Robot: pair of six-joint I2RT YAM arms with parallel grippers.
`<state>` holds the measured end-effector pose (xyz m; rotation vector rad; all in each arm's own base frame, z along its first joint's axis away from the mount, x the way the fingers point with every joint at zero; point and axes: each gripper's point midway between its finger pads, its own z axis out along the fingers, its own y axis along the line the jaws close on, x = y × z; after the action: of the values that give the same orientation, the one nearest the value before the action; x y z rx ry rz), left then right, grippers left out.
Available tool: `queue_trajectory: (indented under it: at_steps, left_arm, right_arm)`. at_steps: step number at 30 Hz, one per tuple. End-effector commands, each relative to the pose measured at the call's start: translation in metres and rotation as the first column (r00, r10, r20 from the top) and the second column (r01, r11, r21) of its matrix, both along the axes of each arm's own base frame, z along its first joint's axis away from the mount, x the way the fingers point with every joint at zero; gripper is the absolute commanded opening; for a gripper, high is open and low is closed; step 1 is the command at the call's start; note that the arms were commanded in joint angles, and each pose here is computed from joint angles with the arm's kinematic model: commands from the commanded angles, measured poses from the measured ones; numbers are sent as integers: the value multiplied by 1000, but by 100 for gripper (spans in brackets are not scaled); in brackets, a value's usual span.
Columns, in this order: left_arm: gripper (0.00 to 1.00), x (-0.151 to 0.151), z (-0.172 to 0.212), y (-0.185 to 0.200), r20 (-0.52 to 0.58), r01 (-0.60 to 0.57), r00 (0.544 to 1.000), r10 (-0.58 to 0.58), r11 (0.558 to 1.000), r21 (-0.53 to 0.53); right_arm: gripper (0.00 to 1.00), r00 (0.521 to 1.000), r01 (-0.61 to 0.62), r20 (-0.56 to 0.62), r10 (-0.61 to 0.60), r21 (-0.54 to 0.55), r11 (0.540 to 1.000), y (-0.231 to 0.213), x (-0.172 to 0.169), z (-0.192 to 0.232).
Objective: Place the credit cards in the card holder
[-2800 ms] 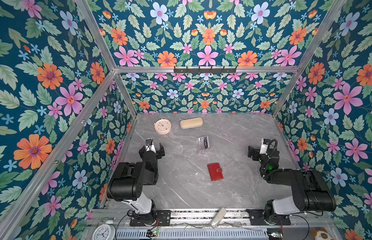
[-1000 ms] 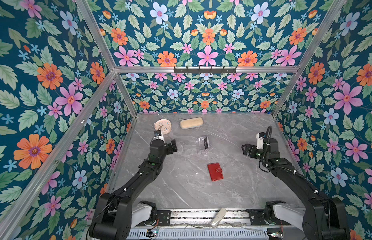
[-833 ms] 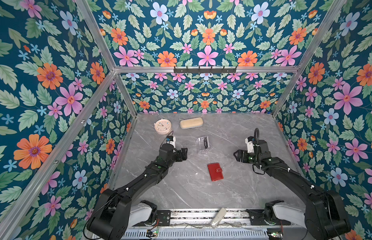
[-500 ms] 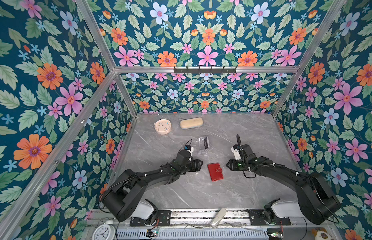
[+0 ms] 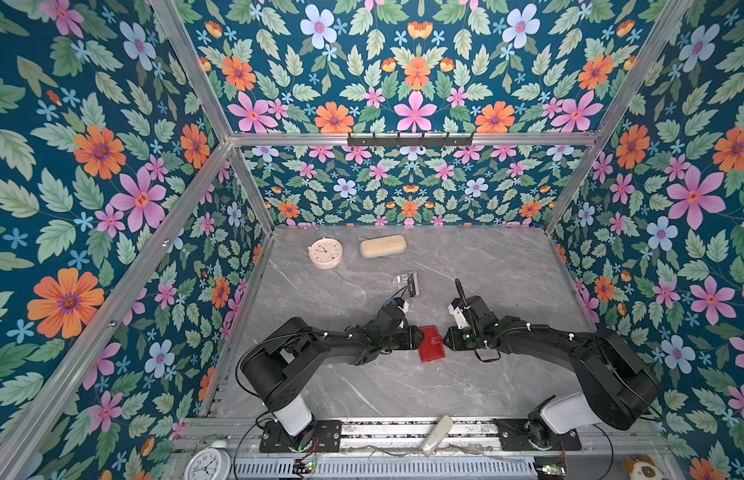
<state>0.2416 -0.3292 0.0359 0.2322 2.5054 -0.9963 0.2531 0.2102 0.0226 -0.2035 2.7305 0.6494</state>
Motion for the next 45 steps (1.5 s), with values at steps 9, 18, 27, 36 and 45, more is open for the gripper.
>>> queue_trajectory:
  at_steps: [9,18,27,36,45]
  left_arm:
    - [31,-7,-5,-9,-48,8,999,-10,999,-33]
    - [18,-5,3,-6,-41,-21,999,20,999,-25]
    - [17,-5,3,-5,-48,-40,998,39,999,-26]
    - [15,-6,4,-5,-47,-40,998,39,999,-29]
    - [15,-6,4,0,-38,-57,998,56,998,-10]
  right_arm:
    - [26,1000,19,-14,-19,-12,1000,6,0,-4]
    - [33,994,48,97,-41,-72,996,1,5,21]
    - [41,994,-53,92,52,7,999,36,0,28]
    - [43,995,-74,68,79,-80,994,50,1,11]
    - [34,996,-53,56,69,-251,967,36,1,-2]
